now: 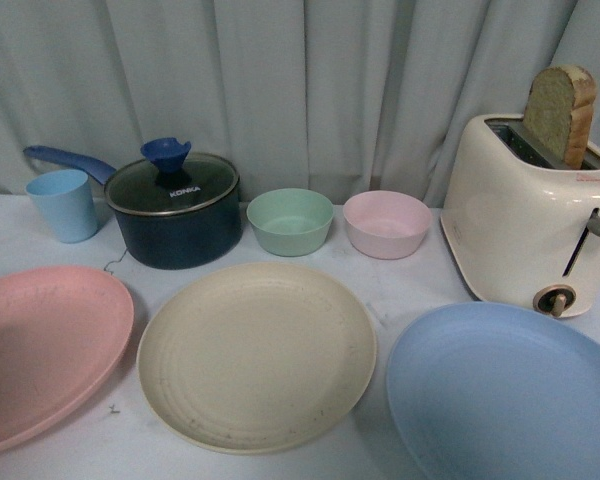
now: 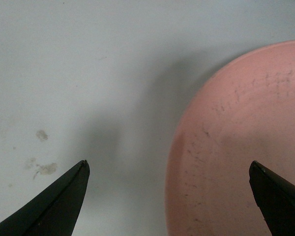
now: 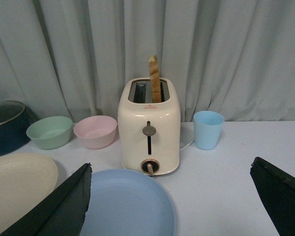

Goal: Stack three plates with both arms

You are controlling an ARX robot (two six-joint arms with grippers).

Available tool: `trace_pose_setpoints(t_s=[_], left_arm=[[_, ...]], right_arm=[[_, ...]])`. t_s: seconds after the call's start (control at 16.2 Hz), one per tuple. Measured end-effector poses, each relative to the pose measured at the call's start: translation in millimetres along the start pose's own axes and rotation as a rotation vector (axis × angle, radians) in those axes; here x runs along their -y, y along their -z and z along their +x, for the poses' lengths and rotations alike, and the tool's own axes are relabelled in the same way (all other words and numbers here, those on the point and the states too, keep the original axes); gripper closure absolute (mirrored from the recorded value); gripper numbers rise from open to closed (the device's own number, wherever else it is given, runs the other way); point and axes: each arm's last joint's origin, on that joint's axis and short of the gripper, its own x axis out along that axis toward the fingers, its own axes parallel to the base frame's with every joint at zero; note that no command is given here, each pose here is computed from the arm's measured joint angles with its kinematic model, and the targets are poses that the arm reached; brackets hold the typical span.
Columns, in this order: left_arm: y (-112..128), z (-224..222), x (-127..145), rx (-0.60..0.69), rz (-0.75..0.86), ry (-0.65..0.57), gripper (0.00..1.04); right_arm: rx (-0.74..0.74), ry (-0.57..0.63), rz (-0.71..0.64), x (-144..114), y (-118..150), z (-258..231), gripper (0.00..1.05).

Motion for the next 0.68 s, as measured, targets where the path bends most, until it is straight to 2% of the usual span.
trace_pose_setpoints(t_s=[0.19,0.37,0.62,0.68], left_arm=[[22.5,23.7,2.6,-0.06,-0.025,0.033,0.07],[26.6,27.0,1.8,-0.059,-0.042,0.029,0.08],[27.2,28.5,1.8,-0.049,-0.047,0.027,0.42],[28.3,29.4,1.8,-0.047,-0.049,0.034,0.6]], right_arm=[[0.0,0.0,0.0,0.0,0.0,0.0,0.06],[0.0,0.0,0.0,0.0,0.0,0.0,0.06],[0.0,0.0,0.0,0.0,0.0,0.0,0.06],[0.0,0.0,0.0,0.0,0.0,0.0,0.06]])
